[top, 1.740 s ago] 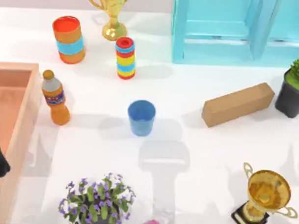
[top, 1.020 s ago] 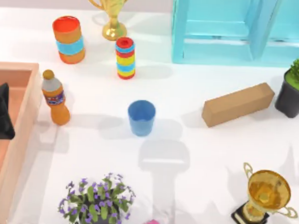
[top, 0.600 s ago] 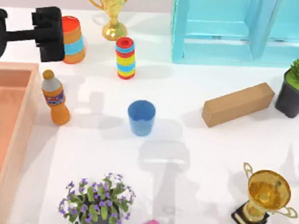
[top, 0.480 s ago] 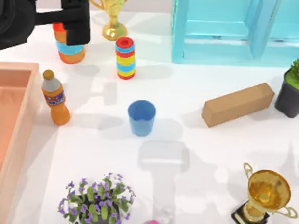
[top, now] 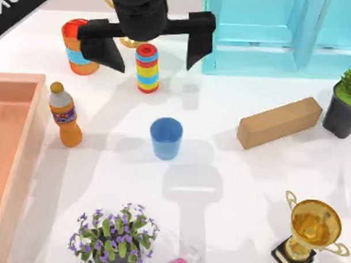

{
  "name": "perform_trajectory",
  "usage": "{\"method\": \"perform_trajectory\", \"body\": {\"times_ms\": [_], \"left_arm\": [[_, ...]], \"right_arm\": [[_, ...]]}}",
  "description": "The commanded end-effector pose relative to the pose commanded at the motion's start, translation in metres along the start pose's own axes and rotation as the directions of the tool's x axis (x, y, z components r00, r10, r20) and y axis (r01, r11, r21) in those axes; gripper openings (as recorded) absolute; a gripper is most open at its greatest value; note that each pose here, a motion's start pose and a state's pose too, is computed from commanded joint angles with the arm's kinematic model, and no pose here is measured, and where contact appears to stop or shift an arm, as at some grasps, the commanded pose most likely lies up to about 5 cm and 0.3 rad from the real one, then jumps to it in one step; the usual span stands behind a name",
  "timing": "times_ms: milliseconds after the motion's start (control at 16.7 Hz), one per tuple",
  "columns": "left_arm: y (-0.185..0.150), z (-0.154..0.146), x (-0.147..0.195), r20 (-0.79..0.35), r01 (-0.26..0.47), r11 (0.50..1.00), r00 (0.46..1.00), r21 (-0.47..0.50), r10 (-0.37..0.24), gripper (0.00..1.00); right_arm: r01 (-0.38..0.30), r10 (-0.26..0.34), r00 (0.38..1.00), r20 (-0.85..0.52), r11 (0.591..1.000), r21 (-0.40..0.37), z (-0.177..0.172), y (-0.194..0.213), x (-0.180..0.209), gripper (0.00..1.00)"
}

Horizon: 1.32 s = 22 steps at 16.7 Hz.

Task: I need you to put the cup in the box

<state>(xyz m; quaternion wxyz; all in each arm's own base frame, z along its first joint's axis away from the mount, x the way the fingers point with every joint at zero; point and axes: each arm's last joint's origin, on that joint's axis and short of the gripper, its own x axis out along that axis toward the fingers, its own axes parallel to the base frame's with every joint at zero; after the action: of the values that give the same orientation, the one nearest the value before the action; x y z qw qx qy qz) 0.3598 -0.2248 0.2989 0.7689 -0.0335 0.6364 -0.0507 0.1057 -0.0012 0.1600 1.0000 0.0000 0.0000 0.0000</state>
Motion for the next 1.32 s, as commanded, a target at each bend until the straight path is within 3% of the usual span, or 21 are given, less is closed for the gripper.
{"method": "perform_trajectory", "body": {"times_ms": [420, 960, 1320], "left_arm": [[-0.05, 0.007, 0.07, -0.181, -0.112, 0.994, 0.977, 0.006, 0.112, 1.0], [-0.051, 0.008, 0.082, -0.184, -0.115, 0.993, 0.976, 0.006, 0.114, 1.0], [-0.045, -0.003, 0.146, -0.192, -0.12, 0.993, 0.974, 0.007, 0.119, 1.0]], "right_arm": [[0.0, 0.0, 1.0, 0.0, 1.0, 0.0, 0.0, 0.0, 0.0, 1.0], [0.0, 0.0, 1.0, 0.0, 1.0, 0.0, 0.0, 0.0, 0.0, 1.0], [0.0, 0.0, 1.0, 0.0, 1.0, 0.0, 0.0, 0.0, 0.0, 1.0]]}}
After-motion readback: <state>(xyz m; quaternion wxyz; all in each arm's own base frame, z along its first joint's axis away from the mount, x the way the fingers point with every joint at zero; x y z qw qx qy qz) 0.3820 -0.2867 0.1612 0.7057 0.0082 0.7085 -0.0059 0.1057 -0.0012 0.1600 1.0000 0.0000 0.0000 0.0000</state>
